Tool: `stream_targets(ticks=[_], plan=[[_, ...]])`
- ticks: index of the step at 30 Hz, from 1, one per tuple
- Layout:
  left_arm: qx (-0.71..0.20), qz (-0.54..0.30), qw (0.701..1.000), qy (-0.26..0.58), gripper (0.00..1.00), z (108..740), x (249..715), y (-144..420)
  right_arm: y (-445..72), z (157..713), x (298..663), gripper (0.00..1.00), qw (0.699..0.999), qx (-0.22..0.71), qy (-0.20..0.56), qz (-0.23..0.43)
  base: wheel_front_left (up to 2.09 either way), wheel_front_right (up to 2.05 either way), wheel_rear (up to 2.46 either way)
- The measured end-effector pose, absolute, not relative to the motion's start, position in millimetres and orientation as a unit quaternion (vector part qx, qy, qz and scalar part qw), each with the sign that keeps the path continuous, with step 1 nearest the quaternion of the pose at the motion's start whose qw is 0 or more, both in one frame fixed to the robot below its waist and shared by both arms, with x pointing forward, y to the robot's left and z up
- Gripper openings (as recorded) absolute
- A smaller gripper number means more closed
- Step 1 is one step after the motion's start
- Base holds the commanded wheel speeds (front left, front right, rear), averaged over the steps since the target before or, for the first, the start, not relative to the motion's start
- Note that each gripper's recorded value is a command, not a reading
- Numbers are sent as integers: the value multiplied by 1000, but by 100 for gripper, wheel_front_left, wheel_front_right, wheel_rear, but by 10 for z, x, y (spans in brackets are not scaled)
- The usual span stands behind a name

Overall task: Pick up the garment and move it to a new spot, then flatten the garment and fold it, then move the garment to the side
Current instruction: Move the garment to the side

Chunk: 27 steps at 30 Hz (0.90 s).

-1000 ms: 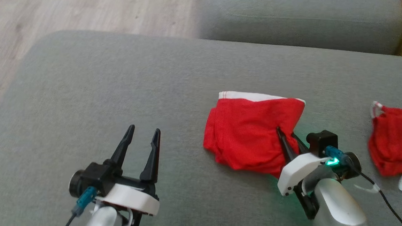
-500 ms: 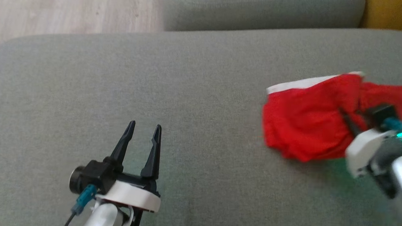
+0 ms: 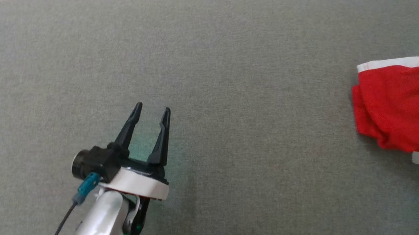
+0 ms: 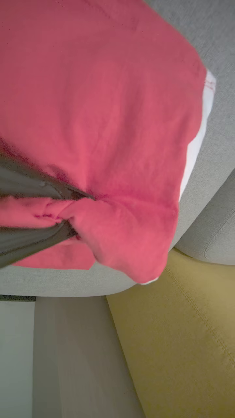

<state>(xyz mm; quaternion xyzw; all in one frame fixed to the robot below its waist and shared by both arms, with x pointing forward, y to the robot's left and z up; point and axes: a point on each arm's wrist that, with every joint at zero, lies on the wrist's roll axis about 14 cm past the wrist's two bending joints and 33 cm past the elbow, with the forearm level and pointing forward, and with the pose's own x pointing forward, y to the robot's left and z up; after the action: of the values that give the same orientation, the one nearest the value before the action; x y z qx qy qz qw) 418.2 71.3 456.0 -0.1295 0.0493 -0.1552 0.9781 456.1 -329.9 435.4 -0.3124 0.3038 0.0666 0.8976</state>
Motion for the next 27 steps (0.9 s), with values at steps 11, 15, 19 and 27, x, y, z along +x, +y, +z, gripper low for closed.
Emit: stream_targets(ticks=[11, 15, 19, 27], plan=[[-133, -137, 980, 59, 100, 4459, 4267, 845, -3742, 4331, 4727, 0, 853, -398, 339, 16, 0, 0, 0], [-134, -136, 980, 60, 100, 4446, 4273, 853, -3831, 4396, 4755, 0, 847, -411, 337, -4, 0, 0, 0], [-134, -137, 980, 59, 100, 4451, 4279, 839, -3824, 4387, 4741, 0, 851, -402, 337, -16, 0, 0, 0], [-133, -141, 980, 49, 100, 4535, 4276, 822, -3660, 4606, 4791, 100, 868, -402, 291, -25, 0, 0, 0]])
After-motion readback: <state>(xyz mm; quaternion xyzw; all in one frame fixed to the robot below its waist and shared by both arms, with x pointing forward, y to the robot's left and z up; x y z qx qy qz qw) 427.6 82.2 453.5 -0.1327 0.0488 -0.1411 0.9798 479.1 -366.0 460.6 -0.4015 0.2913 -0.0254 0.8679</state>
